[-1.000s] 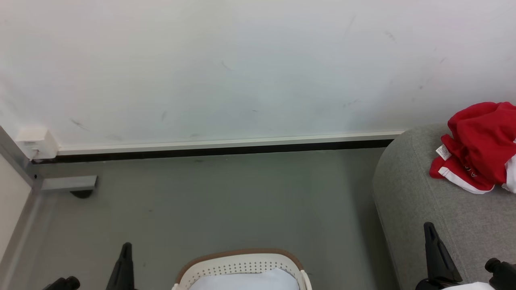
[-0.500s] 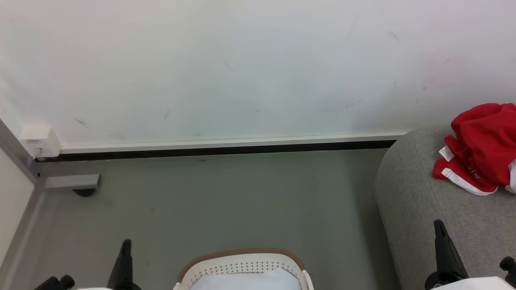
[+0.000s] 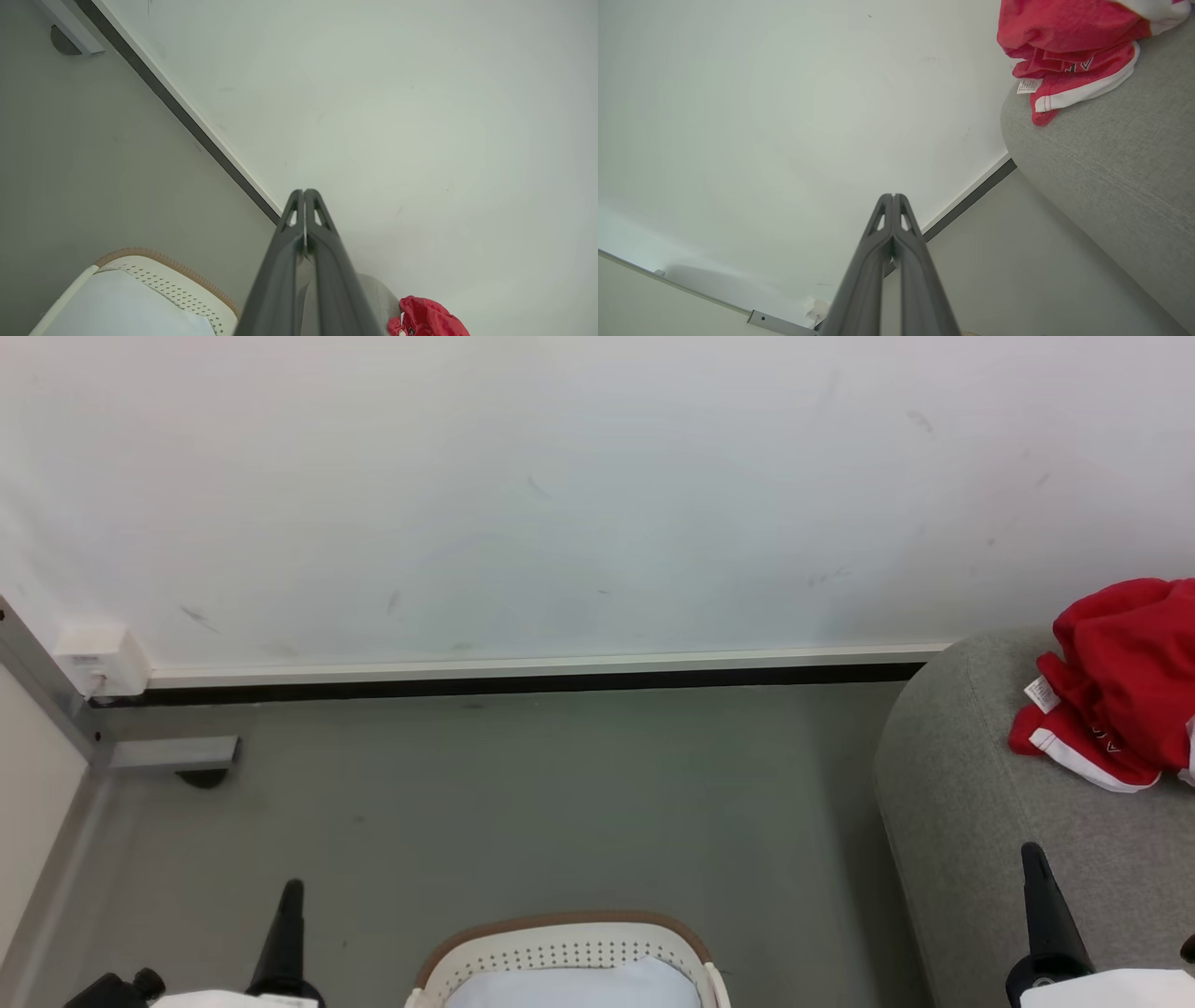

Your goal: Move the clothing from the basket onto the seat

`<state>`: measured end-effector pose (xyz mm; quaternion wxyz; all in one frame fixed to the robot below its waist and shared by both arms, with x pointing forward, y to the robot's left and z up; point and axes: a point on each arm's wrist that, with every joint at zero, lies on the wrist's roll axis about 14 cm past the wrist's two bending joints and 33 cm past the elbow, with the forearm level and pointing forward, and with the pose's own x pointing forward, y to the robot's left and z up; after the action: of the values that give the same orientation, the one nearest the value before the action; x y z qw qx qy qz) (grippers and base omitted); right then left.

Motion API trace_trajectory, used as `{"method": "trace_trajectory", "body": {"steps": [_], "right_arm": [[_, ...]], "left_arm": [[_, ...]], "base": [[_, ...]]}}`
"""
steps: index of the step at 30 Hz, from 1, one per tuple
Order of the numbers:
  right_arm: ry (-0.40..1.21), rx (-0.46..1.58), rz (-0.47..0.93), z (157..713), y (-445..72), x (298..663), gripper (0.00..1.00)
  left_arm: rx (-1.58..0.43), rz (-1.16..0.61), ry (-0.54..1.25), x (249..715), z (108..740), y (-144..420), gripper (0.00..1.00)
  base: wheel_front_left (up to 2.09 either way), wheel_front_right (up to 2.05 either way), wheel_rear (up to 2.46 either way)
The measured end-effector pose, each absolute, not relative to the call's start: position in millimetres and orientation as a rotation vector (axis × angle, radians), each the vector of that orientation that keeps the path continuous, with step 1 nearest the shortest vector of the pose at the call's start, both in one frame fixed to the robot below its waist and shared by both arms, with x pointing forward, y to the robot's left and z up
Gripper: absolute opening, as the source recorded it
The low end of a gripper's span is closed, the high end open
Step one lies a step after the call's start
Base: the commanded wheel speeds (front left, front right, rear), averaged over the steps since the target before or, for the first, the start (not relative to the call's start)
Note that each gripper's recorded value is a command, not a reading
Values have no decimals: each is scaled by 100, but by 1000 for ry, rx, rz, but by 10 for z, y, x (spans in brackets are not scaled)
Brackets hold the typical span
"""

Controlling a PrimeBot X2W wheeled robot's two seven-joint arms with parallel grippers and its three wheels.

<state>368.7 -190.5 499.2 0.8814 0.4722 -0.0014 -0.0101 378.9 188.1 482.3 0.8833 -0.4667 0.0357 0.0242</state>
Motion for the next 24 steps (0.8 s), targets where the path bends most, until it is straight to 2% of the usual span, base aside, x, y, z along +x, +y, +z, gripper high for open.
{"method": "trace_trajectory", "body": {"steps": [24], "right_arm": [[9,1215,-32,4991,-1956,3757,0]], "left_arm": [[-1216,47,64,3833,4885,1915,0]], "base": [[0,0,0]]}}
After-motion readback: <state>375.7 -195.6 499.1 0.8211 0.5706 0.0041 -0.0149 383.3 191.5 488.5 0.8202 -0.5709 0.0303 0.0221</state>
